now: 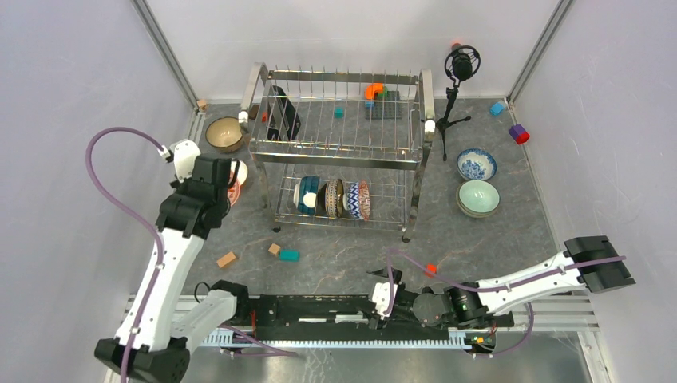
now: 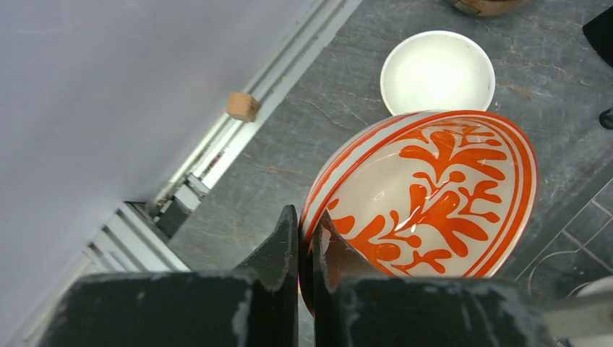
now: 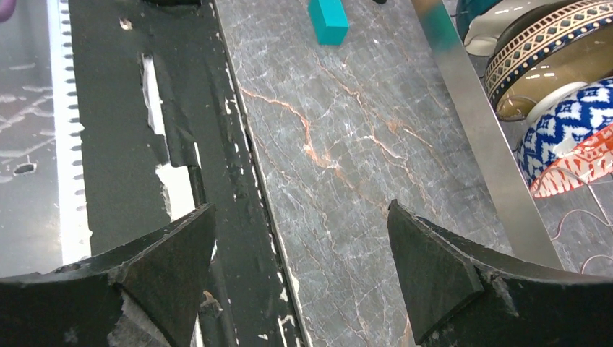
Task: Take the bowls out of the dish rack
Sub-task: Place the bowl with the bowl.
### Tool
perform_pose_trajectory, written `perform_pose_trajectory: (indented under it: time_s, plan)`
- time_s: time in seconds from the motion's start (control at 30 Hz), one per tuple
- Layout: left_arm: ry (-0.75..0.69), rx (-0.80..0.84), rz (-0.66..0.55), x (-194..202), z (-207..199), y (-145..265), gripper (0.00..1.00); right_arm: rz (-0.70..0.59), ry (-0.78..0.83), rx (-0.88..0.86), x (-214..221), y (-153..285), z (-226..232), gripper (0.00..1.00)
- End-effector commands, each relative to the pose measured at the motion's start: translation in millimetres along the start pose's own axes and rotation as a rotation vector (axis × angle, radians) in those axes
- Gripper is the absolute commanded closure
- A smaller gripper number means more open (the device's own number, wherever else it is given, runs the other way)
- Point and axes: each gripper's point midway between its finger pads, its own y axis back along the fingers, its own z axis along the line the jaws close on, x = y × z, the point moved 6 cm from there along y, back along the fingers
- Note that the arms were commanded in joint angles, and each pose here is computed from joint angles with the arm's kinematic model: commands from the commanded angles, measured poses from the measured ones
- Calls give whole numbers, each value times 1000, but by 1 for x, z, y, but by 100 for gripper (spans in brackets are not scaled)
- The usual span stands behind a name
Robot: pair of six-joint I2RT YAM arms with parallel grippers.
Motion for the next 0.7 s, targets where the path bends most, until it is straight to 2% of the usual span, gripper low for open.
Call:
perform_pose_trajectory:
  time_s: [0.0, 0.2, 0.3, 0.4, 0.67]
  plan:
    - [230, 78, -3, -19, -38, -31, 98, -31, -27, 15, -2, 1, -1, 8]
    - [484, 91, 79, -17, -62, -80, 98, -45, -80, 6, 7, 3, 2, 8]
    - [627, 83, 89, -15, -61, -107, 98, -46, -113, -6, 11, 3, 5, 9]
    - [745, 76, 147, -10, -60, -134, 98, -32, -122, -20, 13, 1, 9, 9]
    - [869, 110, 278, 9, -70, -177, 98, 1, -120, -24, 19, -4, 13, 10]
